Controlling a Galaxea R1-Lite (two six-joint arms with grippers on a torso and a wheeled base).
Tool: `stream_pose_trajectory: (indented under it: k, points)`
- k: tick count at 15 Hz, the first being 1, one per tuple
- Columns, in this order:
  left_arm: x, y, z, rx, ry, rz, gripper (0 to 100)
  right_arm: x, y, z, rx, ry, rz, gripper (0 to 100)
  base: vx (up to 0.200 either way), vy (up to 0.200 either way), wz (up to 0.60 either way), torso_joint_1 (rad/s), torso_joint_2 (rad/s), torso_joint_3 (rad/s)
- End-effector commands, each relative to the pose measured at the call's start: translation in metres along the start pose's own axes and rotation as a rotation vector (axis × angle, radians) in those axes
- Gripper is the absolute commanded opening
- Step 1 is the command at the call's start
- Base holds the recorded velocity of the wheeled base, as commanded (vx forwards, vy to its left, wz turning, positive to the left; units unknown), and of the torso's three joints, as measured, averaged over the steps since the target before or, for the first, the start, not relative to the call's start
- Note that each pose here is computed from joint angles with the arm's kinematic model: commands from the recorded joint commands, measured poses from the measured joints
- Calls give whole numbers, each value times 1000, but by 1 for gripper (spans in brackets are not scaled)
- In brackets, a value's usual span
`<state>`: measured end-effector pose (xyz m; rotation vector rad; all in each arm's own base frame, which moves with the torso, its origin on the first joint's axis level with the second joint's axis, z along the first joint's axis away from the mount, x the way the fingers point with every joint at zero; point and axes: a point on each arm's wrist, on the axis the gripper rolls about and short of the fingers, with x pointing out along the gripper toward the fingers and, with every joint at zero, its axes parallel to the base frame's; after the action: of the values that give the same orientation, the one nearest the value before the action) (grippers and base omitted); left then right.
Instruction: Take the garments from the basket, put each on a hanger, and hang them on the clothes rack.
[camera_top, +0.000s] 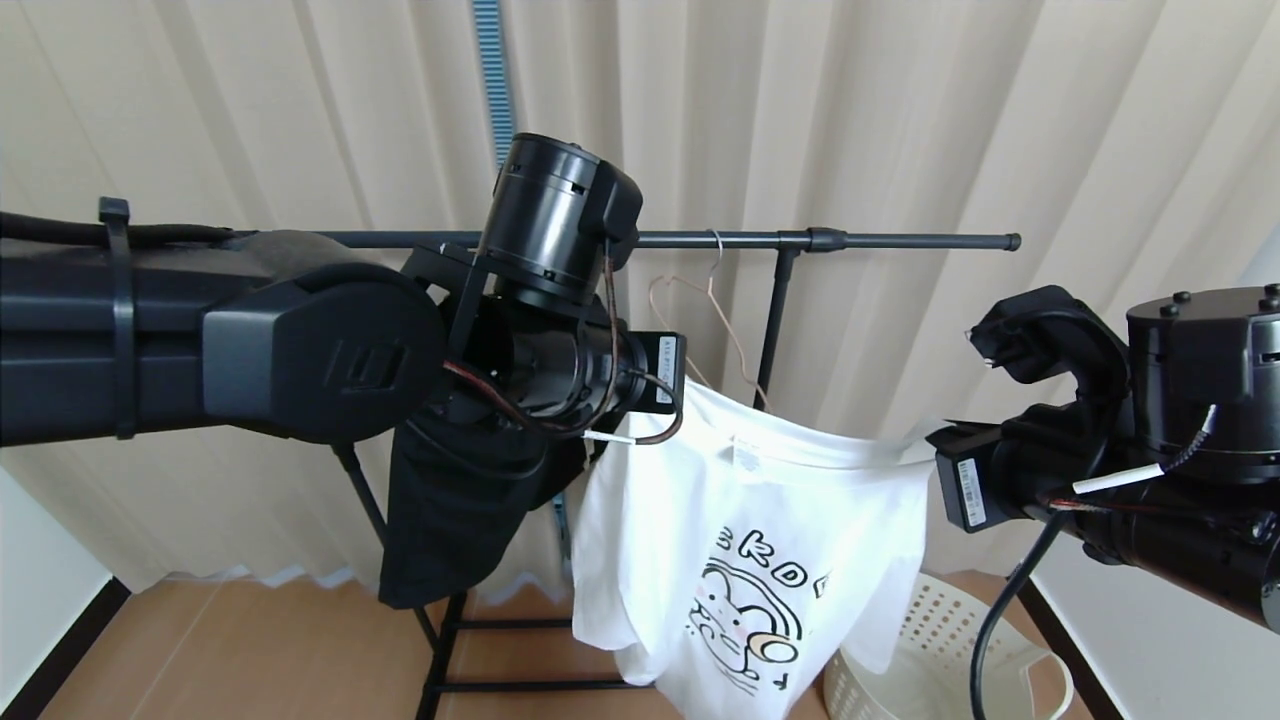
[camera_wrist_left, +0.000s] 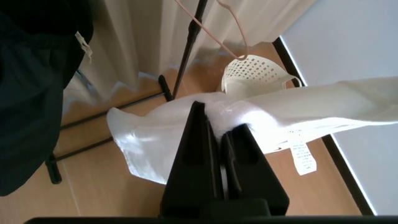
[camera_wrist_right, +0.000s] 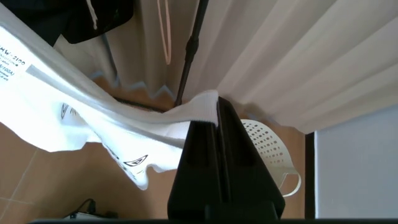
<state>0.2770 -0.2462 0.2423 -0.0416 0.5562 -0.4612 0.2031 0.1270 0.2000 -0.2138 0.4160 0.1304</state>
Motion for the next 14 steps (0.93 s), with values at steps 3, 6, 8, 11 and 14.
stream_pose_trajectory:
  k: [3, 6, 8, 11, 14]
  points:
    - [-4, -2, 7, -6, -27, -9, 0, 1, 1, -7, -42, 15, 4, 0, 0, 0, 0, 0, 0, 0]
    - [-4, -3, 7, -4, -28, -12, 0, -1, 4, -7, -48, 14, 15, 0, 0, 0, 0, 0, 0, 0]
    - [-4, -8, 5, 3, -23, -23, 0, -1, 5, -8, -51, 14, 20, 0, 0, 0, 0, 0, 0, 0]
    - [-5, -9, 4, 5, -21, -25, 0, -2, 5, -7, -49, 10, 21, 0, 0, 0, 0, 0, 0, 0]
    - [-4, -8, 3, 6, -17, -16, 0, -4, 3, -3, -39, -9, 20, 0, 0, 0, 0, 0, 0, 0]
